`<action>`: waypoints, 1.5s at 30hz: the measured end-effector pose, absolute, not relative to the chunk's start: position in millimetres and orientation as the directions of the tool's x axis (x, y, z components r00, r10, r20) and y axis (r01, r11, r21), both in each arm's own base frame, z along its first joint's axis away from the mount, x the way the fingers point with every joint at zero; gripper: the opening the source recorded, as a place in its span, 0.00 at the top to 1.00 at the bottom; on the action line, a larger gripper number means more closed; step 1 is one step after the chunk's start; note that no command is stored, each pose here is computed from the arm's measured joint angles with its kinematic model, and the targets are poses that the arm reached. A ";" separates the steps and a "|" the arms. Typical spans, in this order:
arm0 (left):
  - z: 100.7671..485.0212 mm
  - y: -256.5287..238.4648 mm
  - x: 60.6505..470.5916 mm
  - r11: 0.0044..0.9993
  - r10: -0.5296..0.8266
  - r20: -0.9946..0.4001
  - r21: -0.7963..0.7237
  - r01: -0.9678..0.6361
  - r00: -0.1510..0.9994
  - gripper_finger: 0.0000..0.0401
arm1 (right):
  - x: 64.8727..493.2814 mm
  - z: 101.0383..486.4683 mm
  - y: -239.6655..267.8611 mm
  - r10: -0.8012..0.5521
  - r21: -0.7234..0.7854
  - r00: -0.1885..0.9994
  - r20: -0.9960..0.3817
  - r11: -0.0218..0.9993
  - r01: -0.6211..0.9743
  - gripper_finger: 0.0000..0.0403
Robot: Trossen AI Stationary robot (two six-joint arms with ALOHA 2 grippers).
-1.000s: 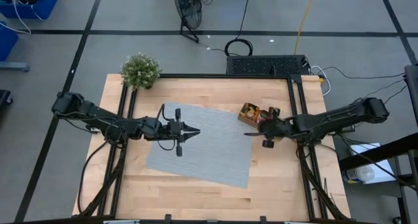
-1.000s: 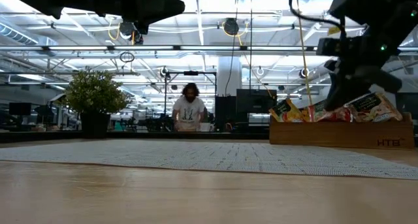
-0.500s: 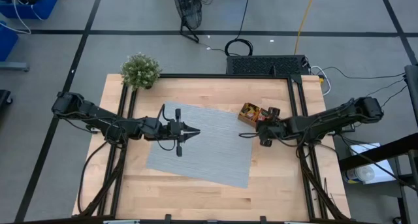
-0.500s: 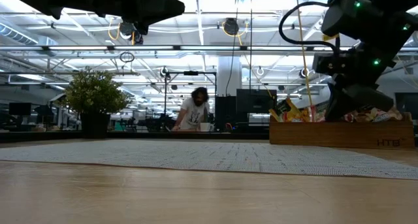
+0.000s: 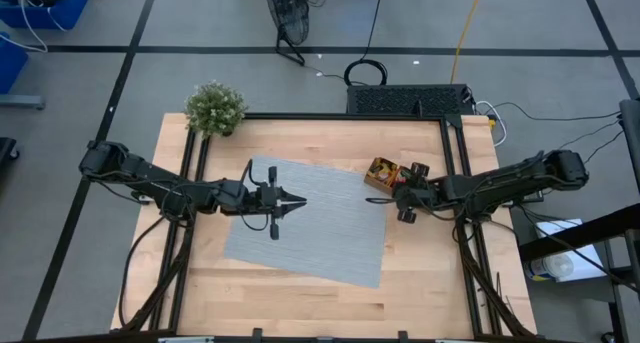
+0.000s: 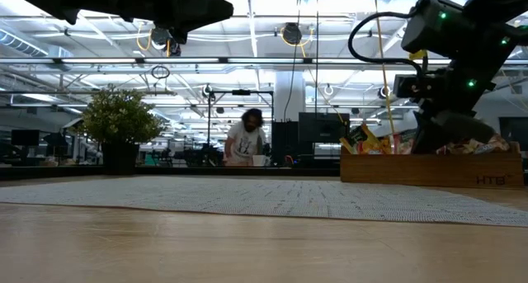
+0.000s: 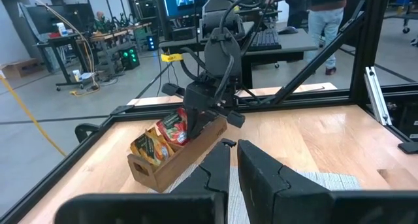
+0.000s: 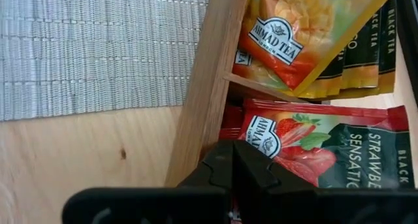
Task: Pick & Place Tea
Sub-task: Put the red tea bag into the middle section of the wooden organizer, then return to Home Position
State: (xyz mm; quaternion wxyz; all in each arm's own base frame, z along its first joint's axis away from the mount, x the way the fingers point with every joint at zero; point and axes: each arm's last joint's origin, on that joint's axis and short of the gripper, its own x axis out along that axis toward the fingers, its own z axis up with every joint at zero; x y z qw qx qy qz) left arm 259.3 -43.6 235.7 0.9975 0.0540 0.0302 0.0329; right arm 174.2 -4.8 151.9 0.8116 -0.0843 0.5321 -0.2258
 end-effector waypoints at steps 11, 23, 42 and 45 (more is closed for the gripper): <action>235.0 -43.7 259.2 0.992 0.069 -0.063 0.110 -0.061 0.996 0.91 | 176.2 175.5 0.5 -0.439 -0.340 0.436 -0.786 0.895 0.289 1.00; 252.0 -37.8 223.9 0.996 0.031 -0.146 0.092 -0.018 0.989 0.91 | 150.8 218.0 10.1 -0.312 -0.079 0.790 -0.528 0.944 0.320 1.00; 178.5 -16.1 113.3 0.991 -0.011 0.093 -0.130 0.023 0.996 0.91 | 102.1 167.3 21.1 0.199 0.032 0.979 -0.042 0.980 -0.198 1.00; 180.0 -16.1 110.1 0.991 -0.032 0.112 -0.123 0.046 0.993 0.91 | 97.8 178.0 21.2 0.230 -0.004 0.968 0.098 0.973 -0.231 1.00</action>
